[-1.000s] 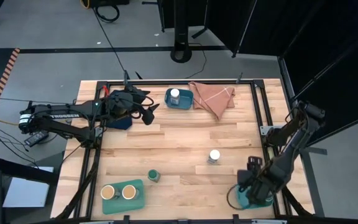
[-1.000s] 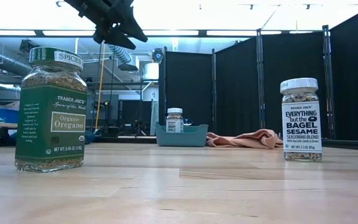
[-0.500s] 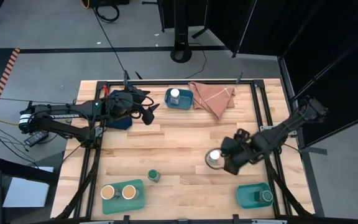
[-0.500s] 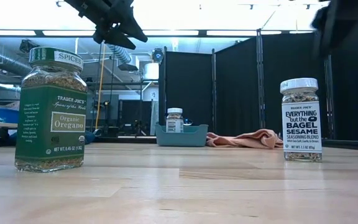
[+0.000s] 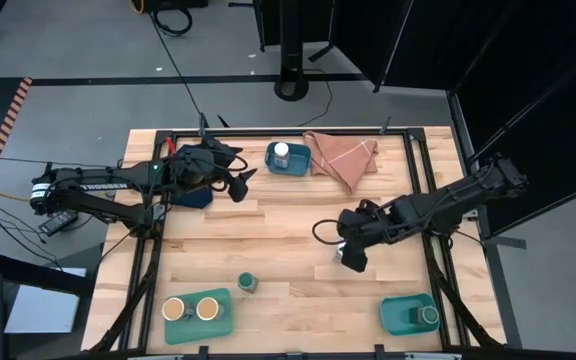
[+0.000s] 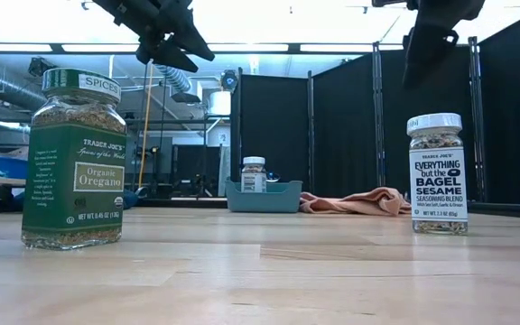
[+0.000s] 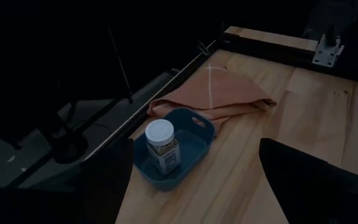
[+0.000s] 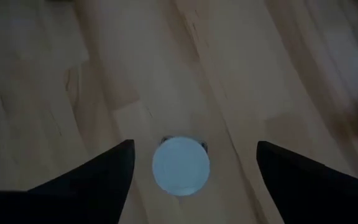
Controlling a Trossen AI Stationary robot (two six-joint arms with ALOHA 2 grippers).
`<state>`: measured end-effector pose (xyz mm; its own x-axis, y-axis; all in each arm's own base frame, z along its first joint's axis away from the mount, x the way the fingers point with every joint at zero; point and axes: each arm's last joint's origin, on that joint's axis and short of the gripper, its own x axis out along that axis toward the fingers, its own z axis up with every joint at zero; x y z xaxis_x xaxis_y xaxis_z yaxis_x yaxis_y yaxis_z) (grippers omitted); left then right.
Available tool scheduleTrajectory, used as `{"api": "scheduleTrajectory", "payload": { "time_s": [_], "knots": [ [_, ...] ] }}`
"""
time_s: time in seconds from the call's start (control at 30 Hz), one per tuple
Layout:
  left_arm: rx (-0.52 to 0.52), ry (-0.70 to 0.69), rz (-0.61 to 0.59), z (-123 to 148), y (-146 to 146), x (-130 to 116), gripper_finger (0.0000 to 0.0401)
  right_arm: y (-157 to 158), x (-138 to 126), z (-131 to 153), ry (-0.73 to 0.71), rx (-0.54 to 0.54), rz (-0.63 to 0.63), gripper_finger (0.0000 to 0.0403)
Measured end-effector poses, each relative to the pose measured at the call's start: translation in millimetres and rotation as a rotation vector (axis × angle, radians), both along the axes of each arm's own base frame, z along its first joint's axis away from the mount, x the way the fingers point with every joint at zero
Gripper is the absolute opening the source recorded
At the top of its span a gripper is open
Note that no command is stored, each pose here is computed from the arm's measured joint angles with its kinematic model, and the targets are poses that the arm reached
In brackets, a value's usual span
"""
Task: Sort spices by type
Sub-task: Put the white seasoning bottle into the blue bin
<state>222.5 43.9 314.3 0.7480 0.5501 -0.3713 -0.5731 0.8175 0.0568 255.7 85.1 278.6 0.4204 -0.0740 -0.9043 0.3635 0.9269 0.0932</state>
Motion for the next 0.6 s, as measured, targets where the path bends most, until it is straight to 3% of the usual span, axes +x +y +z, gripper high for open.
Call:
{"api": "scheduleTrajectory", "payload": {
  "time_s": [0.37,0.6],
  "knots": [
    [0.001,0.000,0.000,0.0,0.0,0.0,0.0351,0.1,2.0,0.7,-0.021,-0.042,0.048,0.0342],
    [0.001,0.001,0.000,0.0,0.0,0.0,0.0351,6.1,14.6,-19.8,0.060,-0.037,0.082,0.0342]
  ]
}}
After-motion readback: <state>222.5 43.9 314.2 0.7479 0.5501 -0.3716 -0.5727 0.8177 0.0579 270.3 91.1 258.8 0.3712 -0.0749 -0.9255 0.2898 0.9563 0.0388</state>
